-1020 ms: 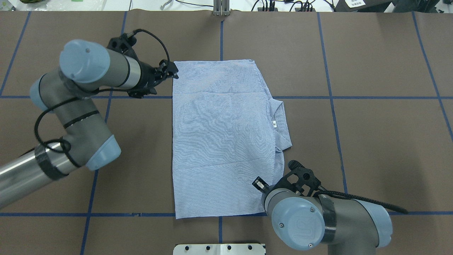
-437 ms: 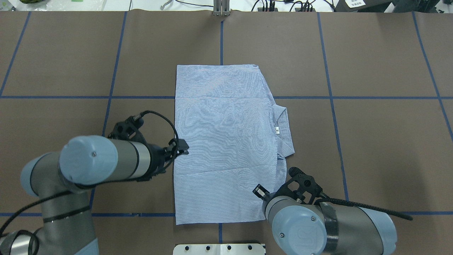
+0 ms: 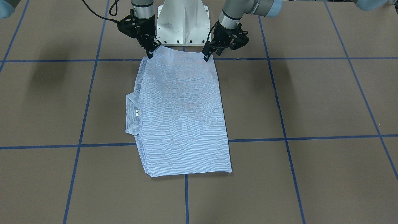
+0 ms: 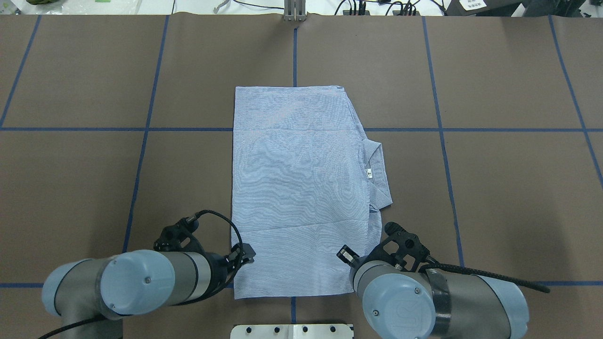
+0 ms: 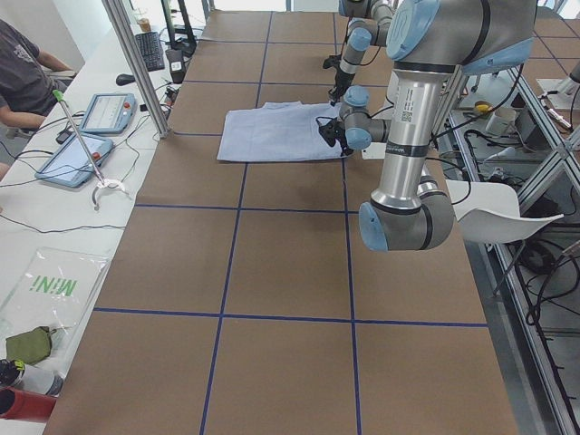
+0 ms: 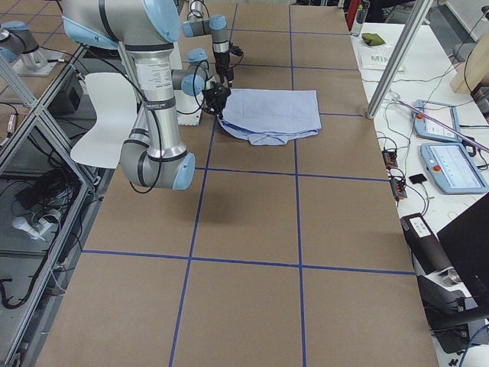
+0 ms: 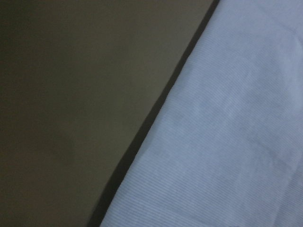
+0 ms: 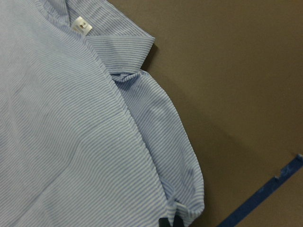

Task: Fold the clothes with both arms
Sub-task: 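Move the left gripper down to the shirt corner nearest the robot and pinch it, then lift the near edge with both grippers and fold it over toward the collar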

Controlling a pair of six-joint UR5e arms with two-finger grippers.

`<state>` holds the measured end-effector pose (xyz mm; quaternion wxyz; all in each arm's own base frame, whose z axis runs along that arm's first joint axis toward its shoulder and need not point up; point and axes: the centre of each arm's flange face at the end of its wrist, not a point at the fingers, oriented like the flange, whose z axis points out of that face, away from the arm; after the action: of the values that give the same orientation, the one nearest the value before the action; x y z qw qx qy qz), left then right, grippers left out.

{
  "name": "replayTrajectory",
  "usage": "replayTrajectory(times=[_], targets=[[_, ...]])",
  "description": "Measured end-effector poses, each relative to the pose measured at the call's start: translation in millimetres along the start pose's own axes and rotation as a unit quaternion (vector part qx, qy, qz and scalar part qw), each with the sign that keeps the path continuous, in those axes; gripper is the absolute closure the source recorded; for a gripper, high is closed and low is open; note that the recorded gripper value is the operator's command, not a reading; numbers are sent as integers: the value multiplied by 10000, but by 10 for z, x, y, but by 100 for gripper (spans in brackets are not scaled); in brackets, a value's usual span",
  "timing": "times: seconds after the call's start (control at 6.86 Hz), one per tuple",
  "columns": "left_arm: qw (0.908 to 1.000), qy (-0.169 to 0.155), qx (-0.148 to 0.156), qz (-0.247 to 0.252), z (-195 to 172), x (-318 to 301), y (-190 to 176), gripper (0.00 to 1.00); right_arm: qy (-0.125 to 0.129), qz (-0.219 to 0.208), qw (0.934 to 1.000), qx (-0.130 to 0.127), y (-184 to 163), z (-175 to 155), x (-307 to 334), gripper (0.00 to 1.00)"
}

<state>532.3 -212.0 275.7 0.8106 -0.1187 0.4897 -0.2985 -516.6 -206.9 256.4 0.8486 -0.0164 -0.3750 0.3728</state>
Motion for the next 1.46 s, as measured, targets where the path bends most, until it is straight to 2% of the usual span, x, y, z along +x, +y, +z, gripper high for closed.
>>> replayTrajectory(times=[0.29, 0.44, 0.58, 0.73, 1.17, 1.46], targets=[[9999, -119, -39, -2, 136, -139, 215, 27, 8, -2, 10000, 6, 0, 9, 3, 100], [9999, -128, -37, 4, 165, -147, 254, 43, 10, -2, 10000, 8, -1, 11, 4, 100], [9999, -124, -33, 6, 175, -143, 268, 80, 6, -1, 10000, 4, -1, 6, 3, 100], [9999, -112, -19, 1, 174, -135, 262, 100, 1, 1, 10000, 3, -4, 1, 1, 100], [10000, -60, 28, -18, 145, -97, 210, 100, 1, 3, 10000, 6, -7, 3, 0, 100], [9999, 90, -36, -40, -125, 16, 223, 100, -33, 19, 10000, -14, -24, -43, -1, 100]])
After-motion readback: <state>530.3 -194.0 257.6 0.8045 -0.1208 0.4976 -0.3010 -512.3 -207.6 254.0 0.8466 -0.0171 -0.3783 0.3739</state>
